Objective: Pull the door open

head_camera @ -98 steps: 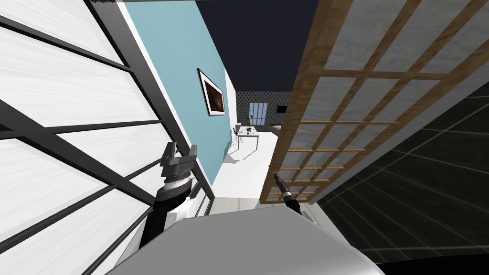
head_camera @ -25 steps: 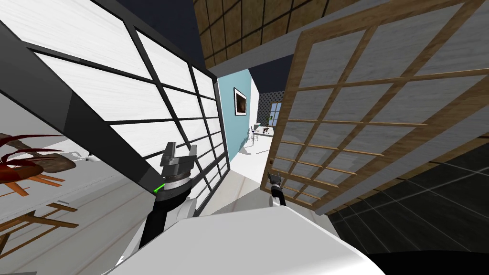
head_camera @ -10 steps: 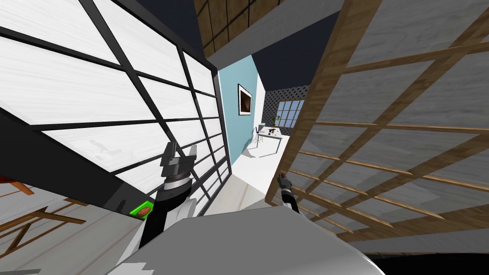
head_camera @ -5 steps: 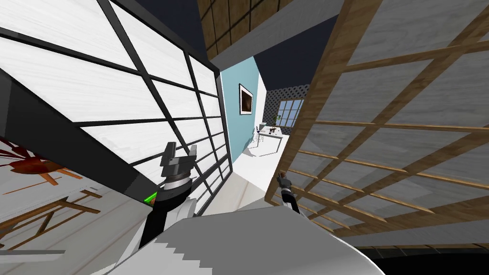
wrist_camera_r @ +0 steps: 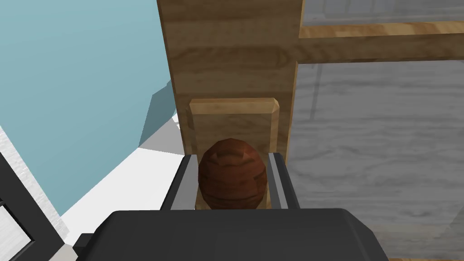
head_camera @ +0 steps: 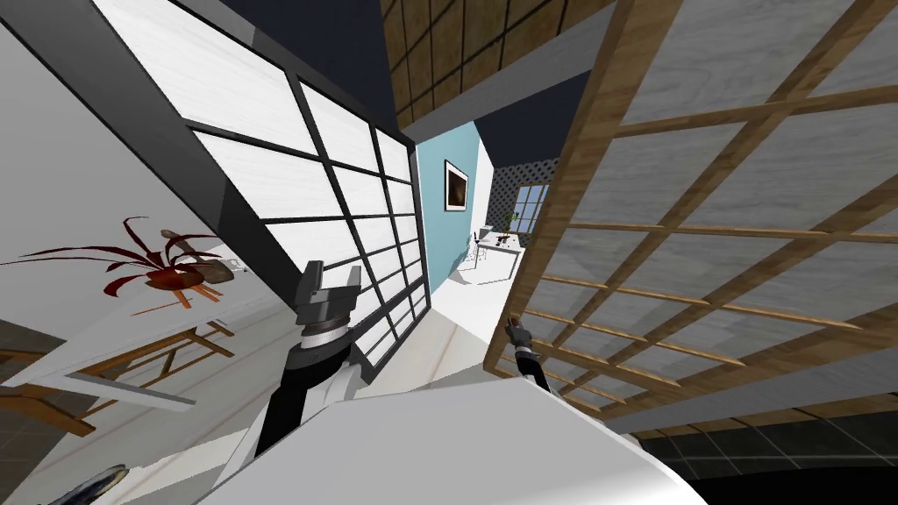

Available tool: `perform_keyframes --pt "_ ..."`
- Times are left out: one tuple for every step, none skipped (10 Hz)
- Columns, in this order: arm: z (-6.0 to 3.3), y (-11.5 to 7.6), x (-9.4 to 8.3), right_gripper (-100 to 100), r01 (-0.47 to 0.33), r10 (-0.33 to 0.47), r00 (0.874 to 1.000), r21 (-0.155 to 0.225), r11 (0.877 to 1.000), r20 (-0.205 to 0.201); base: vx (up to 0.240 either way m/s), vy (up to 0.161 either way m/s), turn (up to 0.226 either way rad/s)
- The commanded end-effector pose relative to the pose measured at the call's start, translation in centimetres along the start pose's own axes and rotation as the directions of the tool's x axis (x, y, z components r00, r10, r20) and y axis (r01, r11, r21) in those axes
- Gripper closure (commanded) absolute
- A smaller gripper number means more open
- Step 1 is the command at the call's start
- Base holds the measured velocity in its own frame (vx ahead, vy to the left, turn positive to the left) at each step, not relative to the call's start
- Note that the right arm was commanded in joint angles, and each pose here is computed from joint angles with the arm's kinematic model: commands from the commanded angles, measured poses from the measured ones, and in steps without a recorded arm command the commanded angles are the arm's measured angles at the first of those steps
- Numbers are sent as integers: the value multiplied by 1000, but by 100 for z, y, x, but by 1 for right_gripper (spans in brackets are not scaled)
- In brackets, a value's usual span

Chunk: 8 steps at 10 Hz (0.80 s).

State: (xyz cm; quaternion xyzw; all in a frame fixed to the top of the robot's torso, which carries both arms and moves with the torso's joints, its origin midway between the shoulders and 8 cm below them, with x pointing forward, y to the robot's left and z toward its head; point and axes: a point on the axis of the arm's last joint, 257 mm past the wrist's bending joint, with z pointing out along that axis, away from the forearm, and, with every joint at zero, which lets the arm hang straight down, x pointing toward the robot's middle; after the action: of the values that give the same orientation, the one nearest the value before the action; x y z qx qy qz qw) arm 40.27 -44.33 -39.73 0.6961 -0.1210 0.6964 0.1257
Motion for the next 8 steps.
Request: perform_keyframes --pt "-3 -72 -6 100 -5 5 1000 28 1000 1 -240 -38 66" --pt "-6 -55 -16 100 -3 3 1000 19 1000 4 -97 -11 28" --pt "-47 -100 -41 100 -5 4 1000 43 999 10 -148 -7 100" --pt "-57 -111 -36 100 -5 4 1000 54 999 8 -222 -9 107" --pt "-69 -125 -30 100 -5 4 1000 66 998 6 -242 -19 81" --pt "-90 -147 -22 100 -5 4 1000 87 996 4 -229 -9 100" --pt "-105 -162 -17 100 -5 4 1000 101 995 3 -209 -10 93" --pt "-128 -185 -12 100 -5 5 1000 121 993 2 -243 -17 102"
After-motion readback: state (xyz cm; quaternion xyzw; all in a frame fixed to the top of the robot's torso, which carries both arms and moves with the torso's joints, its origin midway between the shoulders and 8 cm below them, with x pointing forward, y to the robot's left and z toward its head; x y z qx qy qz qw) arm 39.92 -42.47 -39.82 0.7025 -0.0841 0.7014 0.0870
